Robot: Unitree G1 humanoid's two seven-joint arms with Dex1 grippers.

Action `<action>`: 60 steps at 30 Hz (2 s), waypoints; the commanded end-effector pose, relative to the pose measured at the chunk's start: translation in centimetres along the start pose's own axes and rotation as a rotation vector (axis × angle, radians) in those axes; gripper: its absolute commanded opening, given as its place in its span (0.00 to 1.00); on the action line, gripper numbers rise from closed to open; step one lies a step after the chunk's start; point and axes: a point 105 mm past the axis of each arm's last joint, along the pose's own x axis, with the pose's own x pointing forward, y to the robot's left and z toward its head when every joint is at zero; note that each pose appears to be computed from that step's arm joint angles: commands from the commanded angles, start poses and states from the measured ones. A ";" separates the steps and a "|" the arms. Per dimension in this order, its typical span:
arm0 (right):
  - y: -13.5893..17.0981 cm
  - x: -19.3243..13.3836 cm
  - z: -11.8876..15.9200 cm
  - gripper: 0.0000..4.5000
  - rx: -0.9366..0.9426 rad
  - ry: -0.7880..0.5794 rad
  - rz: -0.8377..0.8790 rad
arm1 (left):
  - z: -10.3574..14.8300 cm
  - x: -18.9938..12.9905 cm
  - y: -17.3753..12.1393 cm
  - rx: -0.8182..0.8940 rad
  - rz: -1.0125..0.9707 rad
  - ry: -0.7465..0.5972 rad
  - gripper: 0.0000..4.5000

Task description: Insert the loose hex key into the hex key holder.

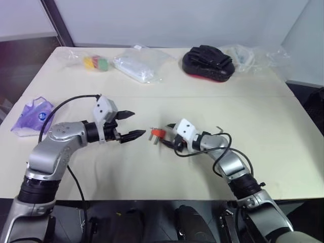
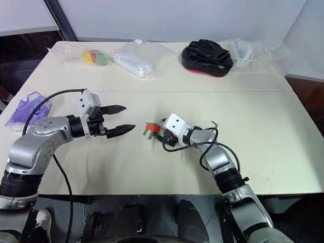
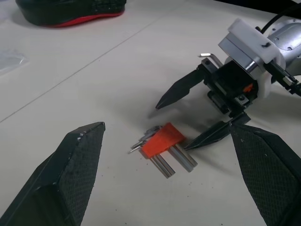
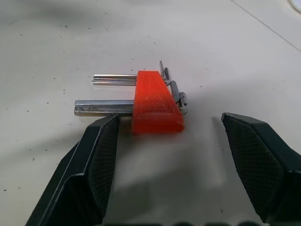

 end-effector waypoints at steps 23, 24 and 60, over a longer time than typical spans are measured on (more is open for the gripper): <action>-0.9 -0.6 1.0 0.22 -0.170 -0.004 -0.027 | 1.5 0.1 -0.3 0.017 0.004 -0.059 1.00; -1.2 -1.0 1.3 0.22 -0.211 -0.003 -0.052 | 1.6 0.2 -0.2 0.012 0.000 -0.064 1.00; -2.0 -9.6 14.8 0.22 -1.412 -0.345 -0.217 | 9.2 5.2 -1.1 -0.096 -0.368 -0.329 1.00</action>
